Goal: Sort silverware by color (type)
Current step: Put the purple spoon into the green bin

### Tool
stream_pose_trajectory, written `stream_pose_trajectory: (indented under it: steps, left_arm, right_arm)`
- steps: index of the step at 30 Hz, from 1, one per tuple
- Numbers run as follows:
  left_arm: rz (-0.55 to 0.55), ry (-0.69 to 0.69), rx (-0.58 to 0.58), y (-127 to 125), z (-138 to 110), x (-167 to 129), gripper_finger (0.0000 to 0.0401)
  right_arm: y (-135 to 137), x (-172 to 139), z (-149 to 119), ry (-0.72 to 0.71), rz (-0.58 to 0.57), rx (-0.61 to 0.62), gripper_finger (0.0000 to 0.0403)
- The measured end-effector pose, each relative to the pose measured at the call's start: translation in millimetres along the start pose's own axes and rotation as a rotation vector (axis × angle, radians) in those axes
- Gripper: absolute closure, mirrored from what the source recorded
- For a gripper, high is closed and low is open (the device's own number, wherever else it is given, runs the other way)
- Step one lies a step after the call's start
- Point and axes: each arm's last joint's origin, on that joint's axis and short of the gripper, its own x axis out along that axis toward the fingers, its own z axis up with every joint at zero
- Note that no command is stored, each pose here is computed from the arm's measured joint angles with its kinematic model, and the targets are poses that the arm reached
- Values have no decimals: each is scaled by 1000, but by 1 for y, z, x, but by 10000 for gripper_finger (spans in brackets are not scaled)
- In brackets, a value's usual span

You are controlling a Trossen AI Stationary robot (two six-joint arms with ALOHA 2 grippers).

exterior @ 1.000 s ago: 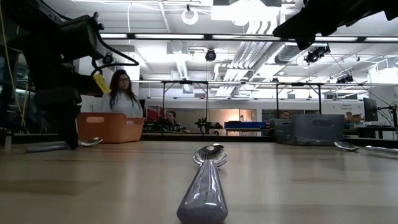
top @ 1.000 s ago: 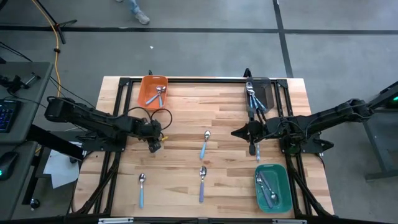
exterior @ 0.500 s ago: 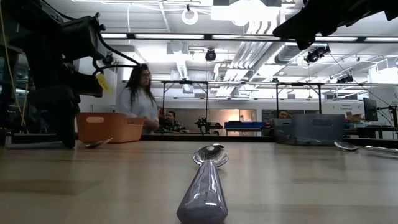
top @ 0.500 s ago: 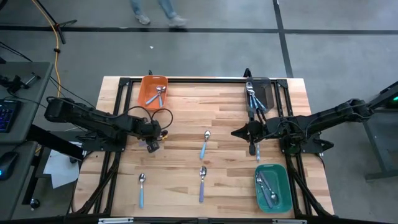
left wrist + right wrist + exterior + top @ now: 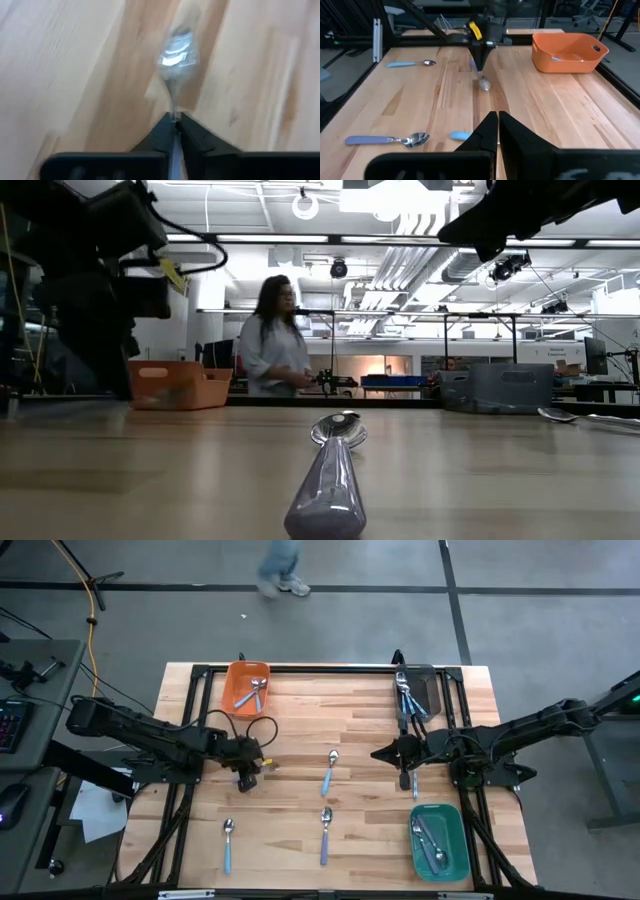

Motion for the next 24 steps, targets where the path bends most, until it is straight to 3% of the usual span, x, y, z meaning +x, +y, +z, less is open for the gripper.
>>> stream_pose_trajectory:
  steps: [8, 14, 20, 24]
  left_arm:
    - [-118, -230, 42, -15, 20, -4, 397]
    - [-152, -228, 138, -19, 20, -4, 401]
    - [-261, -216, 369, -38, 11, -6, 351]
    - [-297, -219, 516, -55, 9, -7, 306]
  right_arm:
    - [4, 27, -9, 16, -80, 31, 399]
    - [10, 56, -23, 30, -81, 58, 351]
    - [13, 71, -33, 40, -82, 47, 283]
    - [13, 72, -34, 40, -82, 46, 261]
